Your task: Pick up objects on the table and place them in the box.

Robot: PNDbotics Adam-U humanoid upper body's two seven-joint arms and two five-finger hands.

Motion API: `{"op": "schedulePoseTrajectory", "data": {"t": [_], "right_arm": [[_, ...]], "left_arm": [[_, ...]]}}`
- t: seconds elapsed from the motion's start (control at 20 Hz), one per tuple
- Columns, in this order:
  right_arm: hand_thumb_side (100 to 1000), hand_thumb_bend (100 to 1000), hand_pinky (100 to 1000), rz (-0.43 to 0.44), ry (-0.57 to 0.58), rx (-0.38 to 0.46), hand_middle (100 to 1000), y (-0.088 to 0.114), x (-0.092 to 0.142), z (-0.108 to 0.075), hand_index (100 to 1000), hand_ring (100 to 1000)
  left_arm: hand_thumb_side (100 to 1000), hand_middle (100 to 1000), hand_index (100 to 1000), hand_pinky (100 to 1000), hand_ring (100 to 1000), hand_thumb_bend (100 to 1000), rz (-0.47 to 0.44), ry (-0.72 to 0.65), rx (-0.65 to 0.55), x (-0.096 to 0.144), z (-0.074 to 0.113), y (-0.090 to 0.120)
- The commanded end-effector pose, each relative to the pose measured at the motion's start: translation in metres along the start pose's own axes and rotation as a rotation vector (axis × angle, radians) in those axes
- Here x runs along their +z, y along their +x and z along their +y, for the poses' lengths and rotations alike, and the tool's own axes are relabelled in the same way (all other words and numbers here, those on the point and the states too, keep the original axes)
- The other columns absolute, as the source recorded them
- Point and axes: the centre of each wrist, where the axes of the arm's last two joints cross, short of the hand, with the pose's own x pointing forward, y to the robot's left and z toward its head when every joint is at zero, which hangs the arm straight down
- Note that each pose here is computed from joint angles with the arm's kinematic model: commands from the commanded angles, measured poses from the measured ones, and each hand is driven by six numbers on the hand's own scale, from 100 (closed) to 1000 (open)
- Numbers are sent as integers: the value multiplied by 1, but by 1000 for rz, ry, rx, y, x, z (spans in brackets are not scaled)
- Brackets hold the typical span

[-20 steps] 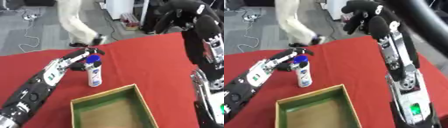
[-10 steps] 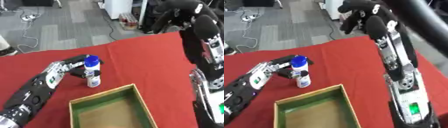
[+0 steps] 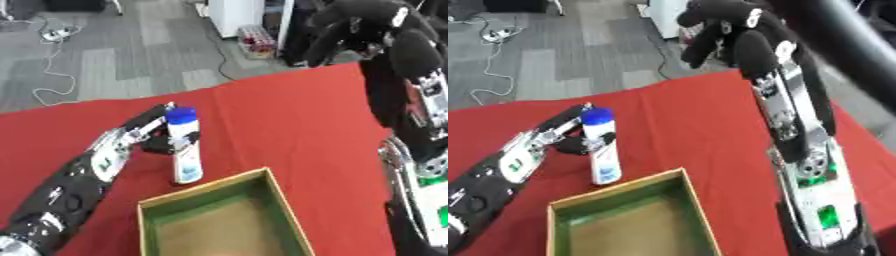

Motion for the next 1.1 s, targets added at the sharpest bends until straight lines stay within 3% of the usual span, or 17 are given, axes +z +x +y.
{"op": "schedulePoseTrajectory", "data": {"t": [0.05,0.2,0.5,0.55,0.6,0.85,1.1], "right_arm": [[1000,100,459,-32,-1,2,672,4,-6,-1,808,526],[1000,100,459,-28,0,5,672,4,-5,-2,807,526],[1000,100,458,-18,-2,14,671,3,-1,-4,805,525],[1000,100,459,-17,-3,15,671,3,-1,-5,806,525],[1000,100,458,-17,-4,15,671,3,0,-5,804,526],[1000,100,459,-14,2,25,671,2,3,-7,803,527],[1000,100,460,-16,5,39,672,2,4,-9,801,529]], "left_arm": [[783,100,265,100,100,172,-23,71,26,-5,13,4],[751,100,225,100,100,166,-31,91,71,-7,18,8],[735,100,219,100,100,174,-51,177,145,-11,46,22],[356,100,219,100,100,302,-62,204,155,-13,53,26],[733,100,218,100,100,178,-71,223,162,-14,59,30],[731,100,216,100,100,182,-165,279,147,-24,89,58],[737,100,215,100,100,173,-249,166,133,-27,95,88]]}}
